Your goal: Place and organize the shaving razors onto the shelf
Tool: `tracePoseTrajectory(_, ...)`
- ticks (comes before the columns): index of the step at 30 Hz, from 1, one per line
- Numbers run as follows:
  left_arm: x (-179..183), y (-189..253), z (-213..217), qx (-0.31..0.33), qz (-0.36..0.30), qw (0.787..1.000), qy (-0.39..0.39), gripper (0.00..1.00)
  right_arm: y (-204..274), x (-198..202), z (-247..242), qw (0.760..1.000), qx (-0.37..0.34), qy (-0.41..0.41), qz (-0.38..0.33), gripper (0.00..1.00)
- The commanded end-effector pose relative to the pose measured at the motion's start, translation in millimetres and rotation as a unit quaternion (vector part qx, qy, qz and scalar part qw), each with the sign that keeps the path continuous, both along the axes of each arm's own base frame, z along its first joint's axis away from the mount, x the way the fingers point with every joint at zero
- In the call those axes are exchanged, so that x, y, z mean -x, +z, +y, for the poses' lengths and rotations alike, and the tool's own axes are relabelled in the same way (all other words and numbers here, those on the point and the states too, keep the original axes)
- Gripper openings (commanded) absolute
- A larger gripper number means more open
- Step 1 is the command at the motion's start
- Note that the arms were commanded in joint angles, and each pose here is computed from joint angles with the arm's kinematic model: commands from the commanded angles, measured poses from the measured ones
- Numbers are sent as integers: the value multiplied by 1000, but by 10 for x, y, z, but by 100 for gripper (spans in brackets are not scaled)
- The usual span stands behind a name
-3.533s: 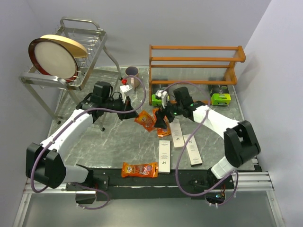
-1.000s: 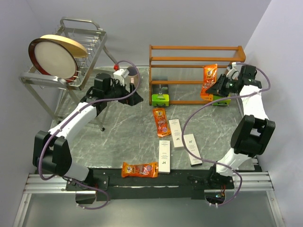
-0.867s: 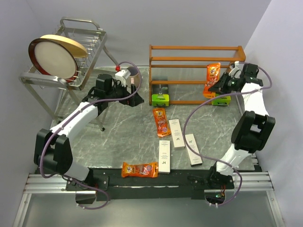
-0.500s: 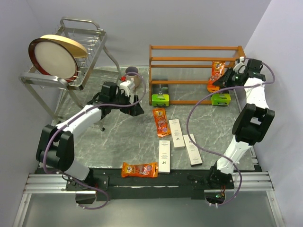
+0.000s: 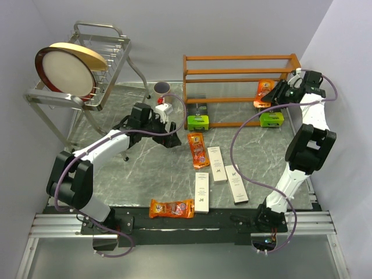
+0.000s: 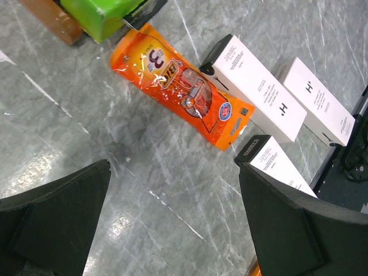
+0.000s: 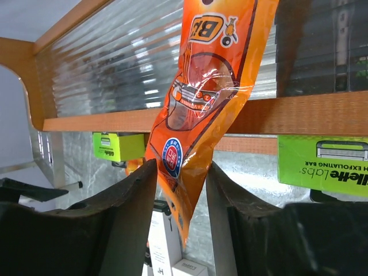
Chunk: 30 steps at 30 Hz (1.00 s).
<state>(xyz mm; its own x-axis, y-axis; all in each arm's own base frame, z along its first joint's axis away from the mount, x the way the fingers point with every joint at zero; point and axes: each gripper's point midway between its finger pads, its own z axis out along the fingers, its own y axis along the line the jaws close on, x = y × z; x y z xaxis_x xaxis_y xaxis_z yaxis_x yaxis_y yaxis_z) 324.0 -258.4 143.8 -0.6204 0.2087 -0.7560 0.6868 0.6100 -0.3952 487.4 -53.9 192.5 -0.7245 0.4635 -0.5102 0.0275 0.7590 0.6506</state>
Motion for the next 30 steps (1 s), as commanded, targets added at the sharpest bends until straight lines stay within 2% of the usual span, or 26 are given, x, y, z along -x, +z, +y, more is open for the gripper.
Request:
tracePoseTrajectory(1,3,79,-65,6,-18,1000,-18,99,176,-74,-83,999,10,-11,-29,47)
tracePoseTrajectory(13,15,90,-114,14,-17,999,-24,99,70,180,-6,1000,-7,-21,0,49)
tracePoseTrajectory(18,27,78,-115,15,-15,999,-24,100,125,188,-41,1000,-12,-27,-4,41)
tracePoseTrajectory(19,33,76,-123,16,-15,999,-26,100,147,189,-36,1000,-14,-25,-7,38)
tracePoseTrajectory(20,28,71,-123,16,-15,999,-26,100,179,188,-36,1000,-16,-25,-11,31)
tracePoseTrajectory(23,27,57,-127,16,-13,999,-26,99,263,181,-89,999,-21,-33,-20,23)
tracePoseTrajectory(30,27,29,-167,17,-6,999,-29,100,382,123,-280,998,-24,-52,-35,22)
